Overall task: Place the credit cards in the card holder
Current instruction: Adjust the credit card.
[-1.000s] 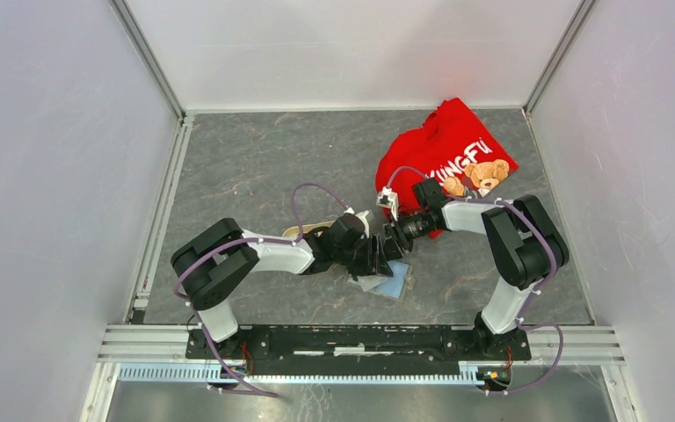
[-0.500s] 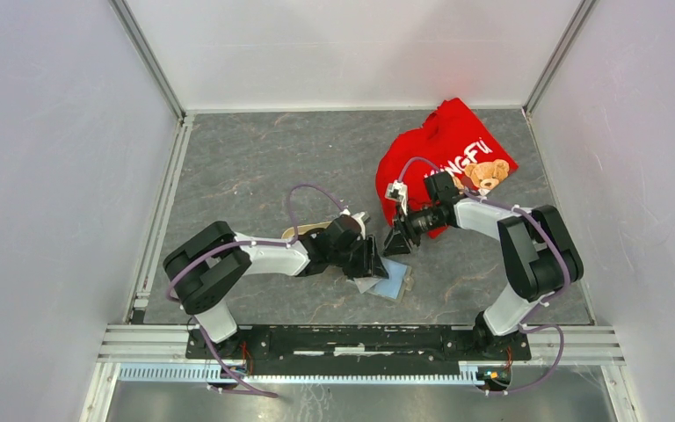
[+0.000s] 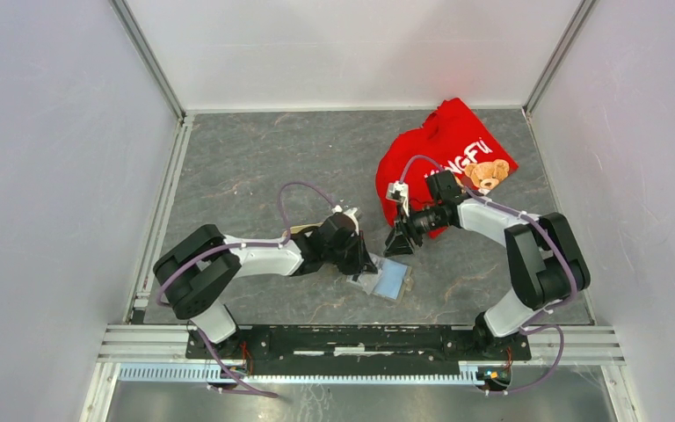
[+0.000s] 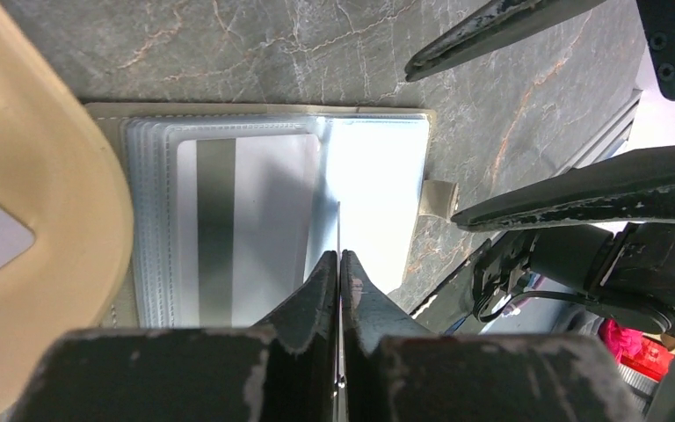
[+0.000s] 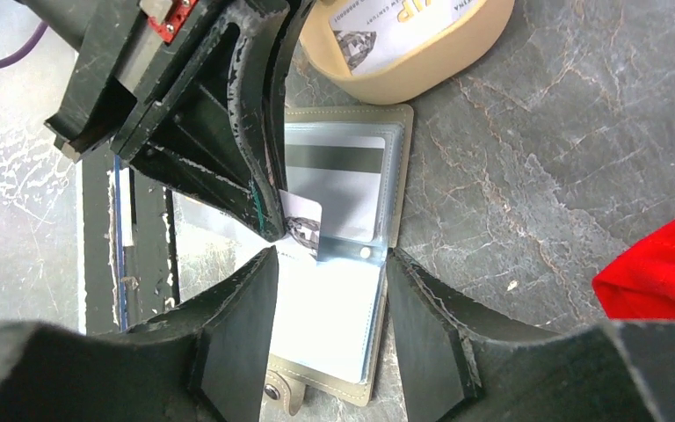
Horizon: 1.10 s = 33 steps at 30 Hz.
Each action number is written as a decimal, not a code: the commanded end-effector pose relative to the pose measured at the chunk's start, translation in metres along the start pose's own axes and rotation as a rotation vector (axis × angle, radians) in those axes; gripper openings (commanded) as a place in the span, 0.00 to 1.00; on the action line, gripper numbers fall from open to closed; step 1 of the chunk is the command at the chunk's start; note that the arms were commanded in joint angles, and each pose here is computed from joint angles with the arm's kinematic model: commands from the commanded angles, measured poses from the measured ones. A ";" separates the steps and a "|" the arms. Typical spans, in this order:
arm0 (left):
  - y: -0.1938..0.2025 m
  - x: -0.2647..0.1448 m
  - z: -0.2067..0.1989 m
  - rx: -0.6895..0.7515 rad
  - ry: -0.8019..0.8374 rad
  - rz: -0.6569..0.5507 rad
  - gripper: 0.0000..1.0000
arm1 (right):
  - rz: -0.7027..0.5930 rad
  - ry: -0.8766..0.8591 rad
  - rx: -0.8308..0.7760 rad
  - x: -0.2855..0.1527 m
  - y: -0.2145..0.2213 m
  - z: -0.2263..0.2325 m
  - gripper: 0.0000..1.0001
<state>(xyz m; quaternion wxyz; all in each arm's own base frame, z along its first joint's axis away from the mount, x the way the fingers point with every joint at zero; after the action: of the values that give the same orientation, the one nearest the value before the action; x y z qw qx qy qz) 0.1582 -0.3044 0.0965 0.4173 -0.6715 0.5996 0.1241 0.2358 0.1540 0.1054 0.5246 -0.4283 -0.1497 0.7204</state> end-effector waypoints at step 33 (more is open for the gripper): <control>-0.037 -0.090 -0.060 0.658 0.469 -0.595 0.02 | -0.180 -0.287 -0.258 -0.026 -0.028 0.069 0.67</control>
<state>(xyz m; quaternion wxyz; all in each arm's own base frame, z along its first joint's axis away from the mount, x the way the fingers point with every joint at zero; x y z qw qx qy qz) 0.1479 -0.2765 0.1886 0.4720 -0.6812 0.4881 -0.2736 0.2018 0.1571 0.1679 0.5068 -0.3832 -0.3260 0.7000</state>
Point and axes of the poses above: each gripper's point midway between its finger pads, its own x axis out along the fingers, its own z axis along the line the jaws close on, y = z × x, the point moved 8 cm from there along -x, back along the fingers, and after that the axes turned 9 degrees about x, right-handed, at the moved point
